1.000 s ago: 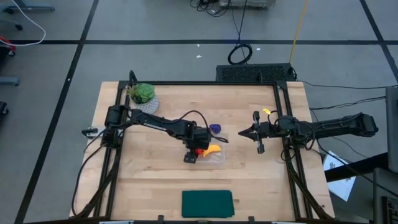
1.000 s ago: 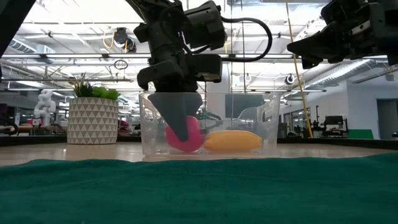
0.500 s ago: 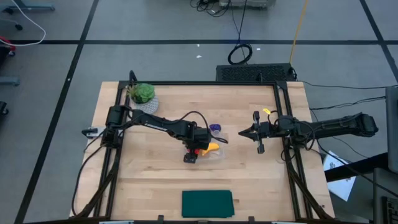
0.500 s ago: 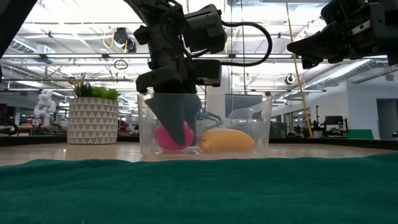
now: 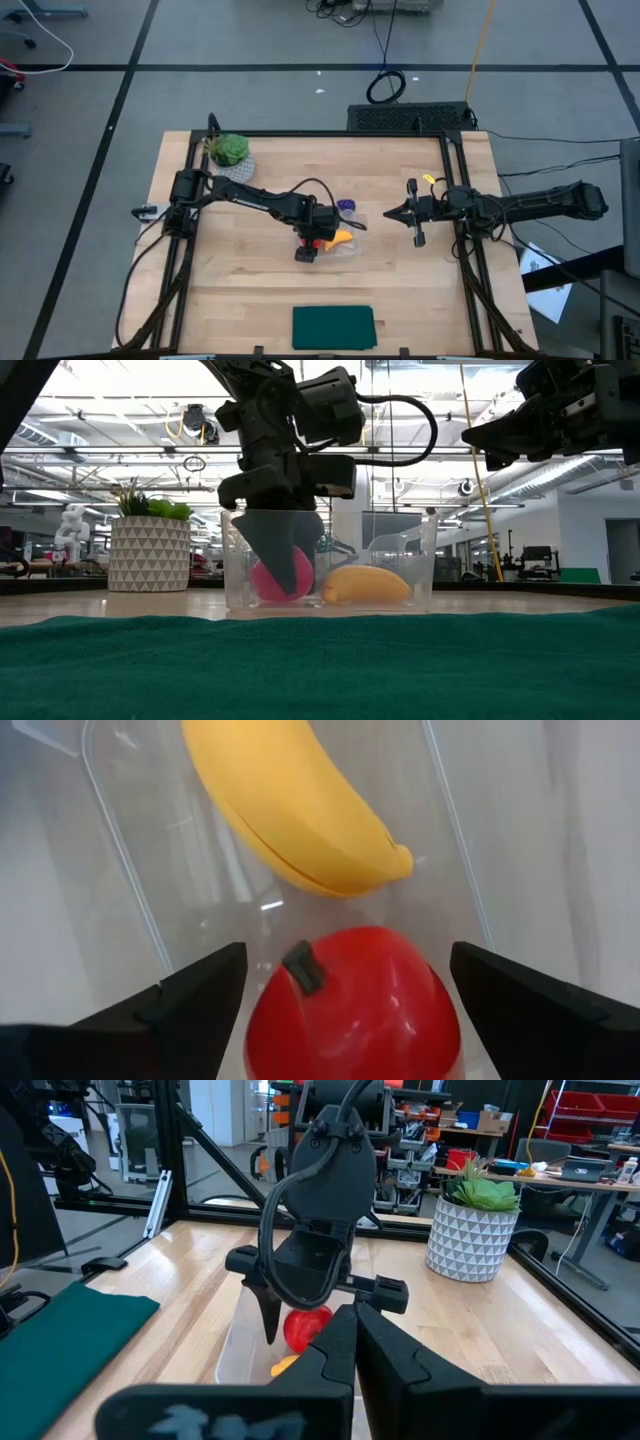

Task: Pick and placing Produce into tupperware
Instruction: Put the black berry into transparent bin

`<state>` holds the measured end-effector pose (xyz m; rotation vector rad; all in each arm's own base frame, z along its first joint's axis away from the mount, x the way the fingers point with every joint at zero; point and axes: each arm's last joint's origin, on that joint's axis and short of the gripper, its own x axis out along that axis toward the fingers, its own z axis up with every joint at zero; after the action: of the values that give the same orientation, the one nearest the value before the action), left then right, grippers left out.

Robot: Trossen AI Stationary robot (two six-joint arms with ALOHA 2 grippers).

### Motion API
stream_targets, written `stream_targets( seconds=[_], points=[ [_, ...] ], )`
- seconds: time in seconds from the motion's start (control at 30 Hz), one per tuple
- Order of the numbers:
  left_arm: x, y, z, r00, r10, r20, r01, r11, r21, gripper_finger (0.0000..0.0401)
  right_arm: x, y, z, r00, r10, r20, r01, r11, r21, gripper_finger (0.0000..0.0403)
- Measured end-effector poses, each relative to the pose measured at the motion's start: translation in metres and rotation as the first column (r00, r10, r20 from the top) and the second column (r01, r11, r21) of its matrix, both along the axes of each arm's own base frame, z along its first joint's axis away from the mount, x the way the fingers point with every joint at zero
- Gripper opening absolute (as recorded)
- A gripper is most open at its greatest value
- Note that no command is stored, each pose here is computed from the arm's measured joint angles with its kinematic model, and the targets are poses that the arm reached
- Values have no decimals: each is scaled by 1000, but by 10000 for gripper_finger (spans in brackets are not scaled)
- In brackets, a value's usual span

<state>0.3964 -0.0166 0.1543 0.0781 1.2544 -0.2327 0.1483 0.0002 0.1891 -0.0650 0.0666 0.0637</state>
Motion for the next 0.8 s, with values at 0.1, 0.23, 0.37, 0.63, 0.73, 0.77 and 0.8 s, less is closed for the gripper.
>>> stream_targets(
  seconds=[0.1, 0.23, 0.37, 0.63, 0.73, 0.77, 0.8],
  points=[
    [-1, 0, 0, 1000, -6, -8, 7, 1000, 2, 356, 0, 0, 0, 1000, 0, 0, 0, 1000, 0, 0],
    [-1, 0, 0, 1000, -7, -10, 7, 1000, 2, 356, 0, 0, 0, 1000, 0, 0, 0, 1000, 0, 0],
    [-1, 0, 0, 1000, -15, -8, 15, 1000, 5, 356, 0, 0, 0, 1000, 0, 0, 0, 1000, 0, 0],
    [-1, 0, 1, 1000, -19, -6, 19, 1000, 22, 356, 0, 0, 0, 1000, 0, 0, 0, 1000, 0, 0],
    [-1, 1, 1, 1000, -23, -6, 24, 999, 26, 356, 0, 0, 0, 1000, 0, 0, 0, 1000, 0, 0],
    [-1, 0, 1, 1000, -25, -6, 25, 999, 26, 356, 0, 0, 0, 1000, 0, 0, 0, 1000, 0, 0],
    [-1, 0, 1, 1000, -26, -6, 26, 999, 27, 356, 0, 0, 0, 1000, 0, 0, 0, 1000, 0, 0]
  ],
)
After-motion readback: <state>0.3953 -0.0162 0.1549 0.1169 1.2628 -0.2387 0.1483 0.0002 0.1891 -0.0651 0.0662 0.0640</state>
